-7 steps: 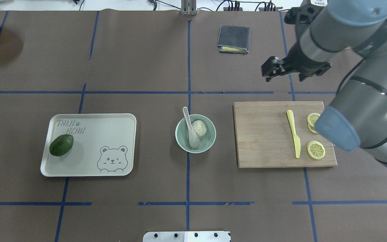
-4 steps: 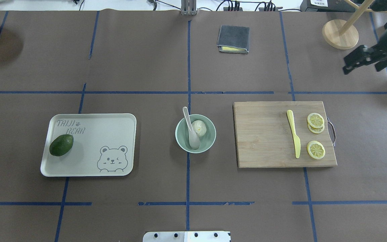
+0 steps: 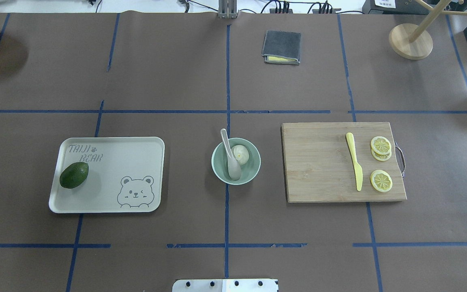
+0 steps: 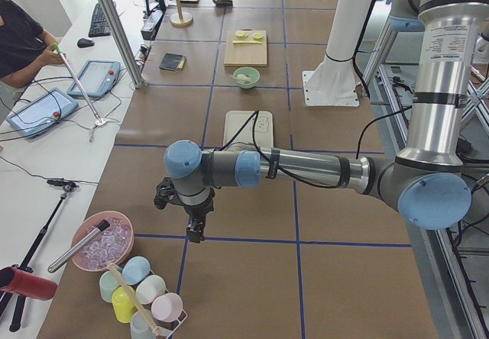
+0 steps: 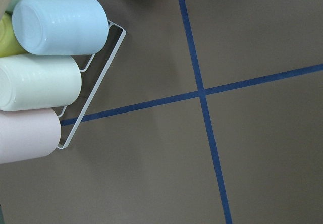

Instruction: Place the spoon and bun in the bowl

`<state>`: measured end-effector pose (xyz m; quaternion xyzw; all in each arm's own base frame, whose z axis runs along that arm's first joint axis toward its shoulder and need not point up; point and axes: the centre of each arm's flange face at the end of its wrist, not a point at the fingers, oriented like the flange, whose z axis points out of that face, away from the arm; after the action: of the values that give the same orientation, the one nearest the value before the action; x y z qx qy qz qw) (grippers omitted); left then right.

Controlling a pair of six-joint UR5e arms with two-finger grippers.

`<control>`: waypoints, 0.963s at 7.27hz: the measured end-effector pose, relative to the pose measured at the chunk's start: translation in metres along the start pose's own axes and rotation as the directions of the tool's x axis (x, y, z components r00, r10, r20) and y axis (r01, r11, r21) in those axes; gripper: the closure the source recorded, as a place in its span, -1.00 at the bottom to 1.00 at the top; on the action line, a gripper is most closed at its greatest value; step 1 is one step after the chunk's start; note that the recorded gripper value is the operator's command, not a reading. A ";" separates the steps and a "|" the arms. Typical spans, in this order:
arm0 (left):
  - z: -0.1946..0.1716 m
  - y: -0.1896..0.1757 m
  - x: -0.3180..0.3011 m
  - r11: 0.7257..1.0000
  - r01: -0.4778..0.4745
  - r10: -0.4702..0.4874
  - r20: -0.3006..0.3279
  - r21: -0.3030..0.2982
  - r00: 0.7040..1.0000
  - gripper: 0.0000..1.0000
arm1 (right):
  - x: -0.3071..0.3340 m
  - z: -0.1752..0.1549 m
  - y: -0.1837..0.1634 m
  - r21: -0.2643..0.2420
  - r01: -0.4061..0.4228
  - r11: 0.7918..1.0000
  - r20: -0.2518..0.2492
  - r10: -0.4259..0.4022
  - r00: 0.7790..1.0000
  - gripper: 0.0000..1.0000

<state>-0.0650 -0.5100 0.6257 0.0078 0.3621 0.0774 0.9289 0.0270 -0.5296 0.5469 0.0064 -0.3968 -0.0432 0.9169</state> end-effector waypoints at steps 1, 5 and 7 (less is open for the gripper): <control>0.002 0.002 -0.001 1.000 0.012 -0.012 -0.008 -0.012 1.000 -1.00 | 0.023 -0.001 0.006 0.000 -0.020 1.000 0.015 0.020 1.000 -1.00; 0.015 0.016 -0.011 0.999 0.030 -0.030 -0.012 -0.036 0.999 -1.00 | 0.092 0.005 0.024 -0.008 -0.025 1.000 0.042 0.025 0.999 -1.00; 0.019 0.022 -0.013 0.999 0.036 -0.037 -0.015 -0.041 0.999 -1.00 | 0.114 0.021 0.033 -0.010 -0.030 1.000 0.041 0.030 0.999 -1.00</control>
<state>-0.0645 -0.4891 0.6502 -0.0183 0.3678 0.0677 0.9272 0.0917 -0.5058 0.6457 -0.0045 -0.4154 -0.0315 0.9091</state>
